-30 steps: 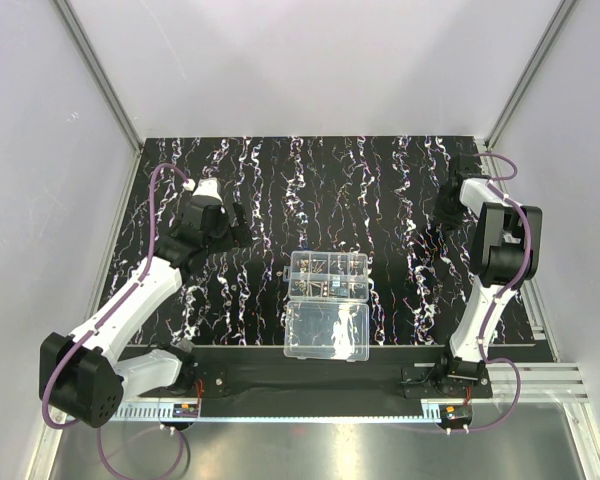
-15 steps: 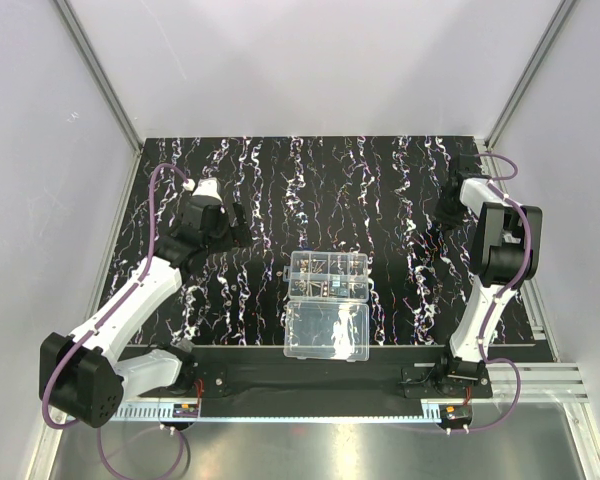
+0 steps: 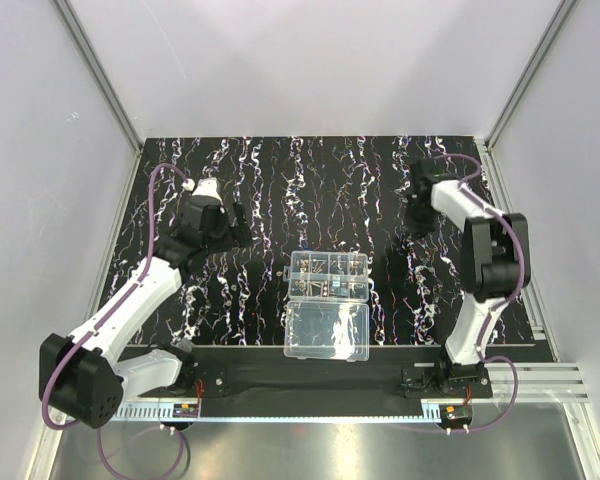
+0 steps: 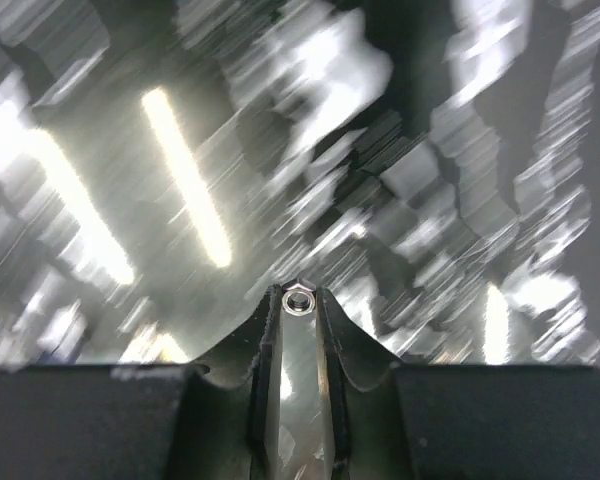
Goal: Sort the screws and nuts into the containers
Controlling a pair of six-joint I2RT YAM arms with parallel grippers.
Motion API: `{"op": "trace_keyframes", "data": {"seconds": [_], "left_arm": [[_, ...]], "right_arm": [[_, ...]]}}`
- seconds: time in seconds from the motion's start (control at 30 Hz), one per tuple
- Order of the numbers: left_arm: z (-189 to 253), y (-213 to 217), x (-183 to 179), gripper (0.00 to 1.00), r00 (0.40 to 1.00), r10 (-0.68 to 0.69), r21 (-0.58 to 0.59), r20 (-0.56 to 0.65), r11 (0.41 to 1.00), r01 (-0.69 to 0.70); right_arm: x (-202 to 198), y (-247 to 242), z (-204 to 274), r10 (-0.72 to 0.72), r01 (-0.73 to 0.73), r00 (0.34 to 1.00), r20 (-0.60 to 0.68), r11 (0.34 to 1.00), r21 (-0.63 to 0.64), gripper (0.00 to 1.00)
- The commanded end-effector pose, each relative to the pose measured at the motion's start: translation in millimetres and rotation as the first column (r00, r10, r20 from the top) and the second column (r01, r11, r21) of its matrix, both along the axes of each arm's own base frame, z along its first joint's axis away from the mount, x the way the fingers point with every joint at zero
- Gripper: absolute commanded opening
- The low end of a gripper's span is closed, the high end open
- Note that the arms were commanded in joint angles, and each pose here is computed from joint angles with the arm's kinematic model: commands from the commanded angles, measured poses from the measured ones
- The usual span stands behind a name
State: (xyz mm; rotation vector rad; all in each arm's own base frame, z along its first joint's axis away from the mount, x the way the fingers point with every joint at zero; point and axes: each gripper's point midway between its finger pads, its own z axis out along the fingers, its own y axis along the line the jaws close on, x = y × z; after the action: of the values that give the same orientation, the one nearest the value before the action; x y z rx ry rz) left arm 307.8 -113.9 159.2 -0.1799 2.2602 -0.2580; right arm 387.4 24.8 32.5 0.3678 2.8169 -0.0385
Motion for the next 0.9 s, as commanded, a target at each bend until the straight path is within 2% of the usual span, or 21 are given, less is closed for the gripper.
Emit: {"op": "trace_keyframes", "data": {"seconds": [0.0,0.17,0.43,0.67,0.87], "left_arm": [[29.9,-7.4,7.1,0.99,0.996,-0.018,-0.058,0.09,0.998,0.023],[33.0,-11.1,2.8,0.99,0.995,-0.03,-0.086,0.095,0.996,0.038],[41.0,-9.7,-3.6,0.99,0.992,-0.028,-0.106,0.124,0.994,0.041],[42.0,-10.1,-4.8,0.99,0.991,-0.03,-0.109,0.131,0.993,0.044],[40.6,-10.5,-4.5,0.99,0.991,-0.031,-0.109,0.127,0.993,0.045]], "right_arm": [[-30.8,51.5,54.4,0.073,-0.079,0.995,0.072,0.994,0.074,0.06],[-86.0,111.2,69.0,0.158,-0.166,0.985,0.069,0.978,0.124,0.07],[-149.5,149.8,60.6,0.222,-0.219,0.975,-0.006,0.963,0.155,0.08],[-164.3,167.3,46.1,0.237,-0.227,0.971,-0.028,0.953,0.2,0.08],[-151.1,176.2,44.0,0.254,-0.249,0.967,0.002,0.95,0.19,0.08]]}}
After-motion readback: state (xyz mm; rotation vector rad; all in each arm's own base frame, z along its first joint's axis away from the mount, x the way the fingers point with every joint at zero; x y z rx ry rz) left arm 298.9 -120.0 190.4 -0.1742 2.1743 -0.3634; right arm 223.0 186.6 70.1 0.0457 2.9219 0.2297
